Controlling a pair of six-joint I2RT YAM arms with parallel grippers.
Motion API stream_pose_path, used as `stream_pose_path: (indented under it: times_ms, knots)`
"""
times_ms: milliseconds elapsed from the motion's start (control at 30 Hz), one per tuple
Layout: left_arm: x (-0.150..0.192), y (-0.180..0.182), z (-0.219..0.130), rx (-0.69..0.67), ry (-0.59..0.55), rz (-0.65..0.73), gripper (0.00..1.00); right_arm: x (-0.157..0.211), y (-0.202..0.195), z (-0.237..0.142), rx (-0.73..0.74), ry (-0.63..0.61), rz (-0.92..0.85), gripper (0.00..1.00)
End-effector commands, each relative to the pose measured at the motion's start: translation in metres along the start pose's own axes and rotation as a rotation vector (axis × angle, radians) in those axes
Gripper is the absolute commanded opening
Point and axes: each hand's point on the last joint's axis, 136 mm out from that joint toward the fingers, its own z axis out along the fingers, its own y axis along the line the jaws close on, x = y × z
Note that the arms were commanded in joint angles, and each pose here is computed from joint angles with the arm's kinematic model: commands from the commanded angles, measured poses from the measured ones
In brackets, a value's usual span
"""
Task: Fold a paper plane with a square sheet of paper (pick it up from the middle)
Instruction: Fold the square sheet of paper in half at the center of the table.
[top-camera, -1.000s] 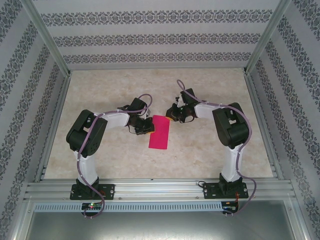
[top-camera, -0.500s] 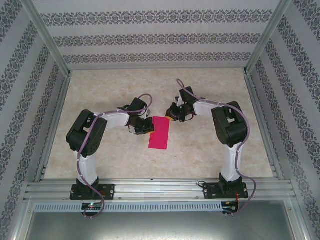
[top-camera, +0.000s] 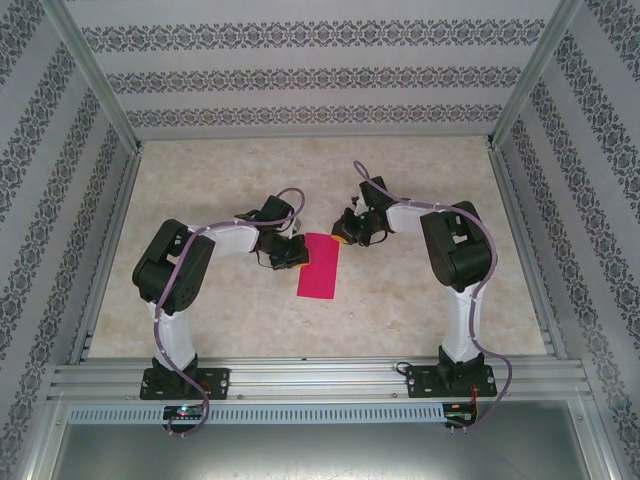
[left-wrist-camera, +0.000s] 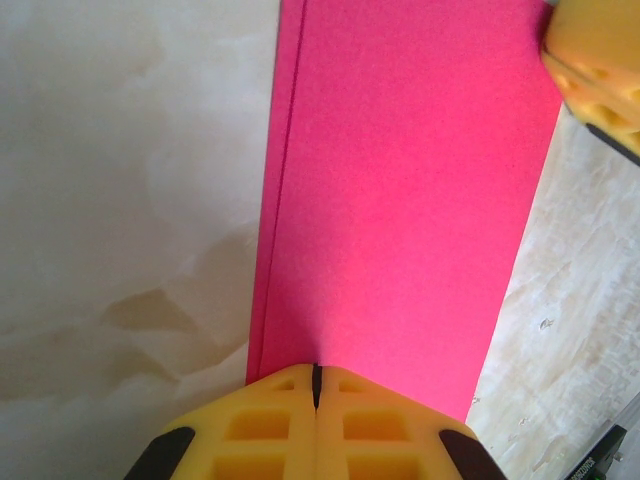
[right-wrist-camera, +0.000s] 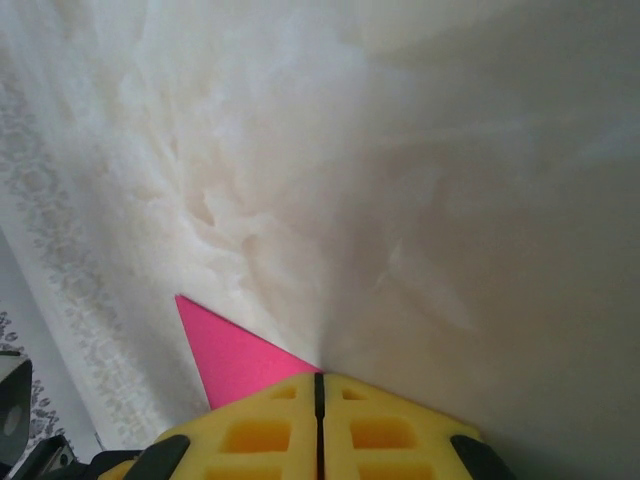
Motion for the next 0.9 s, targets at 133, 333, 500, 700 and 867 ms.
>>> stream_pose_path:
  times_ms: [133, 333, 500, 700, 867]
  knots:
    - [0.028, 0.036, 0.012, -0.133, 0.085, -0.036, 0.00, -0.001, -0.008, -0.007, -0.001, -0.011, 0.034, 0.09]
    - [0.028, 0.036, 0.013, -0.131, 0.084, -0.038, 0.00, -0.002, 0.025, -0.035, -0.058, -0.047, -0.025, 0.10]
    - [0.028, 0.037, 0.013, -0.129, 0.085, -0.039, 0.00, 0.005, 0.025, -0.035, -0.082, -0.047, -0.024, 0.10]
    - [0.028, 0.036, 0.013, -0.129, 0.086, -0.036, 0.00, -0.001, 0.010, -0.021, -0.056, -0.040, 0.001, 0.10]
    - [0.029, 0.037, 0.013, -0.130, 0.086, -0.039, 0.00, 0.001, -0.008, -0.003, -0.025, -0.010, 0.029, 0.10]
